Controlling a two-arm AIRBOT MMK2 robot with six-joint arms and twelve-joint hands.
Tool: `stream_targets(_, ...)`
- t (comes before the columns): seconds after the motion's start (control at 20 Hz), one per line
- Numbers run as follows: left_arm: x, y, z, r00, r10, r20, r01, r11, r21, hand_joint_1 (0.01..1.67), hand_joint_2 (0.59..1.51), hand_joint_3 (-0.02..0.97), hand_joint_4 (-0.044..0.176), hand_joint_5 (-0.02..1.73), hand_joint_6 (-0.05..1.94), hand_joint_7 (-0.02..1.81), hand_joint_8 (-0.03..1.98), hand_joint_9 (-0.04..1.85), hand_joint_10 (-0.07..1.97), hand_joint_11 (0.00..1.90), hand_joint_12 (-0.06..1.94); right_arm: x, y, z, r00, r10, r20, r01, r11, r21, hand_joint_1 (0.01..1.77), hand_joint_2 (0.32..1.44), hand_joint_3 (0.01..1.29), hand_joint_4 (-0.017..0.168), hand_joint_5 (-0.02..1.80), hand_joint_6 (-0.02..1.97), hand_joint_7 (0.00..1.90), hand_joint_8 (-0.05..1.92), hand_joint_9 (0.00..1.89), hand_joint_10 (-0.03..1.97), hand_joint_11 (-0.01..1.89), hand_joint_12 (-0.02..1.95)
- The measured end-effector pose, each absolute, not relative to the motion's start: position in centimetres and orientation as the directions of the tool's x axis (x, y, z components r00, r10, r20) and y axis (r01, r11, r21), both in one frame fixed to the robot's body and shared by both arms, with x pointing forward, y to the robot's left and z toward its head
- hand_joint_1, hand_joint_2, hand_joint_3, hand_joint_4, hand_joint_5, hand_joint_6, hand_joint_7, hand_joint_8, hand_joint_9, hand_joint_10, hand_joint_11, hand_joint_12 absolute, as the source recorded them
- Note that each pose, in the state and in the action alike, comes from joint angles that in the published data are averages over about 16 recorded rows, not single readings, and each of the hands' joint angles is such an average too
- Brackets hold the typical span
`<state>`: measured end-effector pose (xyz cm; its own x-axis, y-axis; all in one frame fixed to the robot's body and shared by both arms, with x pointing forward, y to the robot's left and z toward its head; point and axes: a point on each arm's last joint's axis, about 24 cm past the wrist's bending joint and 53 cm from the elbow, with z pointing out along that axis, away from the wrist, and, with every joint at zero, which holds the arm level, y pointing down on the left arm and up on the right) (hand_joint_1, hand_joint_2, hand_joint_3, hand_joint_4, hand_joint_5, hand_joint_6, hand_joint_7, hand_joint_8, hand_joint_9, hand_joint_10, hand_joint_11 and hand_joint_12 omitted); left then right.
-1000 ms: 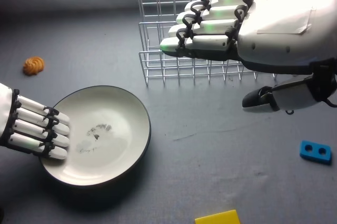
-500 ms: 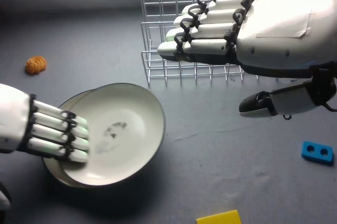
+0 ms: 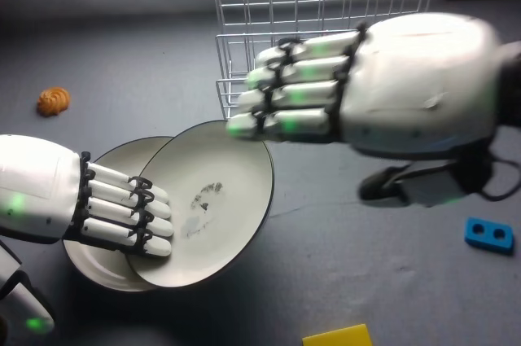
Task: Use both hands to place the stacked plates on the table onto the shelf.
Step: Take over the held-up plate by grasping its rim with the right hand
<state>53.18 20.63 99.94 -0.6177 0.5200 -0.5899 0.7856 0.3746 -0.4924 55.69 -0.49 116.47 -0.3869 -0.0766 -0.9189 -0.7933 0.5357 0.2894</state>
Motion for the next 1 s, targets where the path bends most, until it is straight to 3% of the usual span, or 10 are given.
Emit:
stream_targets(0.75, 53.3, 19.6, 100.2, -0.626, 0.503, -0.596, 0.779, 0.374, -0.503, 0.02, 1.164, 0.005, -0.002, 0.00, 0.00, -0.01, -0.02, 0.00, -0.02, 0.01, 0.01, 56.5, 5.1, 110.4, -0.316, -0.220, -0.923, -0.864, 0.468, 0.184, 1.01, 1.14, 0.02, -0.003, 0.01, 0.02, 0.02, 0.01, 0.01, 0.01, 0.02, 0.01)
stream_targets(1.0, 53.3, 19.6, 100.2, -0.626, 0.503, -0.596, 0.779, 0.374, -0.503, 0.02, 1.166, 0.005, -0.002, 0.00, 0.00, -0.01, -0.02, 0.00, -0.02, 0.01, 0.01, 57.0, 6.3, 108.5, -0.313, -0.247, -0.917, -0.870, 0.462, 0.172, 1.00, 1.16, 0.02, -0.003, 0.02, 0.02, 0.02, 0.01, 0.02, 0.01, 0.02, 0.10)
